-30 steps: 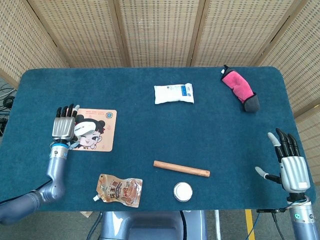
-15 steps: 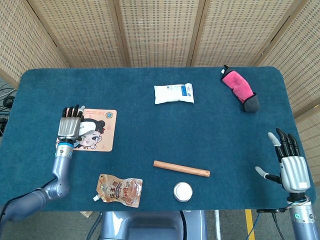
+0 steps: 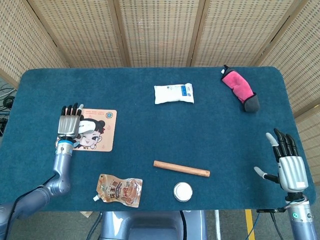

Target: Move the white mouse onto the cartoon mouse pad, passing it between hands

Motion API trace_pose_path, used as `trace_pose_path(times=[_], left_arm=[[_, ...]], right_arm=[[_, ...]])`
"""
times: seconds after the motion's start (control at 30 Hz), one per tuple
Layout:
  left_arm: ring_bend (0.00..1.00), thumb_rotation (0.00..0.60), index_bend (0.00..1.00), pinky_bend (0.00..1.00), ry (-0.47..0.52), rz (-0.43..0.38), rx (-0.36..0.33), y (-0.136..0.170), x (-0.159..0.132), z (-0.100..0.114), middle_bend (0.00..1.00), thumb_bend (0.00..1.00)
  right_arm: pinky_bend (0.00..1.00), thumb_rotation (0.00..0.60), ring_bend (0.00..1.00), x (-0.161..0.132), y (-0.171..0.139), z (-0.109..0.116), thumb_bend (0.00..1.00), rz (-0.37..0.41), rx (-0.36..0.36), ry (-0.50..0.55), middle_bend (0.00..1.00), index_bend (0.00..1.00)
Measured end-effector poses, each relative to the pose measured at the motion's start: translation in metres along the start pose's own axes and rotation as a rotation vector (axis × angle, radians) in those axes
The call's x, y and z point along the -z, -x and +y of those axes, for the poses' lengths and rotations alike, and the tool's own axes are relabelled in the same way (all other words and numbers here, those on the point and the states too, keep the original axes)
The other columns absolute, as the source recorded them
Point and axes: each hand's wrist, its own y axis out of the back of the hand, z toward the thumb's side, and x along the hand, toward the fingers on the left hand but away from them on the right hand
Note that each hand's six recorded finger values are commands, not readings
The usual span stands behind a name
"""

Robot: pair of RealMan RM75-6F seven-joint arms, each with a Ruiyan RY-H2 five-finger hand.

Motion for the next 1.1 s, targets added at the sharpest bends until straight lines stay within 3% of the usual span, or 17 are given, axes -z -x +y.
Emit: trace_pose_path(times=[1.1], left_arm=[[0.0, 0.6, 0.0, 0.0, -0.056, 0.057, -0.044, -0.03, 0.013, 0.012, 0.0, 0.22]], right_arm=[[0.0, 0.6, 0.0, 0.002, 0.003, -0.012, 0.0, -0.011, -0.028, -0.033, 0.0, 0.06]])
